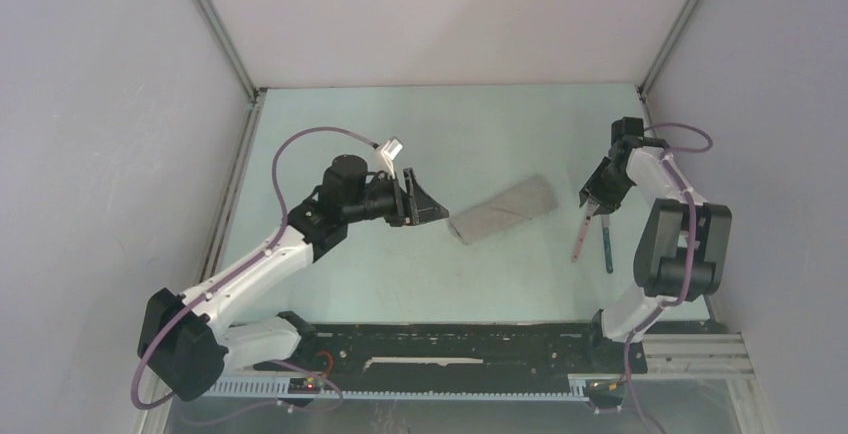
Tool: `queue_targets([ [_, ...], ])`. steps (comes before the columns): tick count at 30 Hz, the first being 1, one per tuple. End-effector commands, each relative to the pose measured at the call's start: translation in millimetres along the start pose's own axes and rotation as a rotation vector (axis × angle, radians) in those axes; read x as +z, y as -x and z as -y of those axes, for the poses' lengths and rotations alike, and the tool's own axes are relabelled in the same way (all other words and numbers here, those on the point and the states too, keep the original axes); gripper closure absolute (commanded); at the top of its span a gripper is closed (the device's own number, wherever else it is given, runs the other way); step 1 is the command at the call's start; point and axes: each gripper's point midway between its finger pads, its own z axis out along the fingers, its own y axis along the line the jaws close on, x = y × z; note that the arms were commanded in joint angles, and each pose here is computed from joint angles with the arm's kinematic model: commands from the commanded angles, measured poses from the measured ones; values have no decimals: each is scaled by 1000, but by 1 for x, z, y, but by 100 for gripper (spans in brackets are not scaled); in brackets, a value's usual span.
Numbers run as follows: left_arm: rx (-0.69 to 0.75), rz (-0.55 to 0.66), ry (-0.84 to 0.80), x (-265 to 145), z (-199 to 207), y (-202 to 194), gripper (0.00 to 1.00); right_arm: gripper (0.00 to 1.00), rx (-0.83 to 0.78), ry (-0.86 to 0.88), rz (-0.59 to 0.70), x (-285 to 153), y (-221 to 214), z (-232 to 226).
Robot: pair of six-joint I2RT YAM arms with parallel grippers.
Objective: Fold the napkin into a case and place the utensils inside
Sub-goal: Pick up the fork from the center of the board.
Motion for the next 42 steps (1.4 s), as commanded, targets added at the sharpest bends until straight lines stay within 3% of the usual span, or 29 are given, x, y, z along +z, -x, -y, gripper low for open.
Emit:
queue_targets([
  [1, 59, -15, -29, -8, 10, -2, 33, 54, -11, -118, 0, 12, 4, 15],
  [15, 64, -29, -24, -1, 9, 1, 31, 57, -110, -249, -61, 62, -2, 27],
  [21, 54, -35, -14, 5, 8, 4, 29, 75, -116, -269, -93, 74, -11, 27],
  [24, 56, -32, -10, 10, 10, 9, 29, 92, -109, -268, -87, 75, -10, 25],
  [26, 63, -31, -8, 15, 10, 12, 28, 100, -105, -246, -62, 69, -7, 20],
  [34, 115, -63, -95, 83, 29, 25, 28, 100, -66, -19, 87, -5, -3, -20],
  [42, 149, -149, -174, 164, 44, 25, 23, 100, -44, 299, 118, -69, -47, -101],
])
